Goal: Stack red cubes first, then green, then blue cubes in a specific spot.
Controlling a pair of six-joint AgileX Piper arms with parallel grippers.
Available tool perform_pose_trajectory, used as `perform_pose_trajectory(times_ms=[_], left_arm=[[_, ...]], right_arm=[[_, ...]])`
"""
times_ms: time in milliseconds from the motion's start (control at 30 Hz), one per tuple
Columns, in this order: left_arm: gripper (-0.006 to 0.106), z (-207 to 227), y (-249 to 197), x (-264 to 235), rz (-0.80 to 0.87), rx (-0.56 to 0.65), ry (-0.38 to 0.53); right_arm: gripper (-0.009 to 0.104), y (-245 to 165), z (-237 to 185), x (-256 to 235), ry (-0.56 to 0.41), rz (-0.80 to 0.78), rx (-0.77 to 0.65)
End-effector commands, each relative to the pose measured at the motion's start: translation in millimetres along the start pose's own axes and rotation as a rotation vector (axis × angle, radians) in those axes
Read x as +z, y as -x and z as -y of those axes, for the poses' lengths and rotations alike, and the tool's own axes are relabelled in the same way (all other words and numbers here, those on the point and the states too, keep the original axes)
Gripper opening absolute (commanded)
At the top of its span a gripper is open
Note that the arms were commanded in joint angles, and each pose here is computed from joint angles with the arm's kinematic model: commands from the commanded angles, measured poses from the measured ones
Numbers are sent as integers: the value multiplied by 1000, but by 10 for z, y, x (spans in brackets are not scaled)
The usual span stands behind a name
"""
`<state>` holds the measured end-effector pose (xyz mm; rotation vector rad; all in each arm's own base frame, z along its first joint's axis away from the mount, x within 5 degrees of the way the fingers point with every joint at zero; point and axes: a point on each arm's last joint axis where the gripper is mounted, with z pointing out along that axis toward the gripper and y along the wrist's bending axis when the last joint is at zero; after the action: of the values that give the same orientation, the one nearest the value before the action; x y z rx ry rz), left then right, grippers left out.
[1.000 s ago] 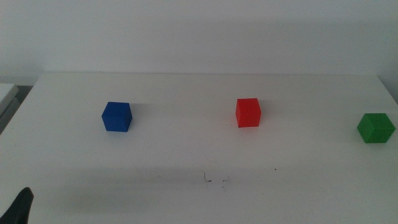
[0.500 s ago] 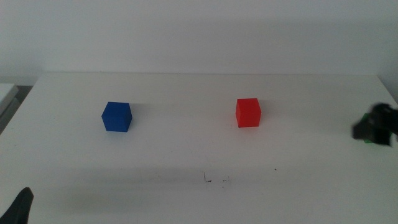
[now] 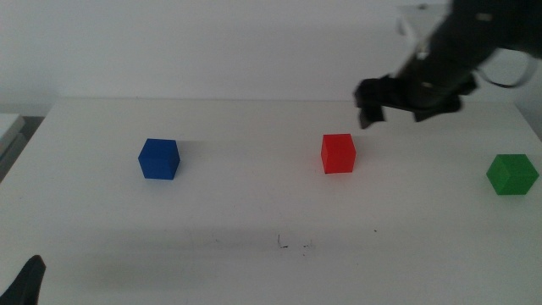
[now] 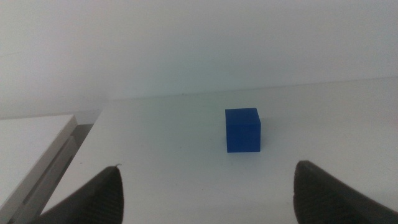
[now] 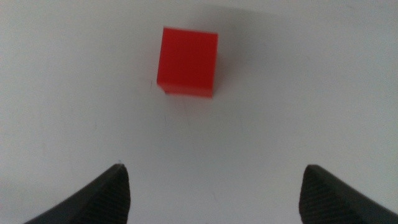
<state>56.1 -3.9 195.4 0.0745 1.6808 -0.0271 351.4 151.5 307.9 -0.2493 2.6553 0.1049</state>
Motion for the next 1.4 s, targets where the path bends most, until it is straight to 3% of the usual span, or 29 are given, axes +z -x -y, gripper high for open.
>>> perform_pose_trajectory(times_ms=[0,367,933,1067,1167,1233,1300,1367], left_arm=[[94,-1,13,-3,17,-8,1],[94,-1,13,-3,17,-8,1],[94,-1,13,-3,17,-8,1],[94,-1,13,-3,17,-8,1],[94,-1,13,-3,17,-8,1],[94,-1,13,-3,17,-8,1],[94,-1,13,-3,17,-8,1],[94,-1,13,-3,17,-8,1]], right_arm=[[84,192,-66,195,-21,-30,9],[84,628,-315,860,-10,-23,14],[74,505,-332,1712,-58,-75,17],[63,471,-324,1803,-71,-89,23],[40,462,-324,1825,-73,-94,30],[16,462,-324,1825,-73,-94,31],[-1,458,-318,1792,-80,-105,61],[-1,485,-300,1677,-85,-102,116]])
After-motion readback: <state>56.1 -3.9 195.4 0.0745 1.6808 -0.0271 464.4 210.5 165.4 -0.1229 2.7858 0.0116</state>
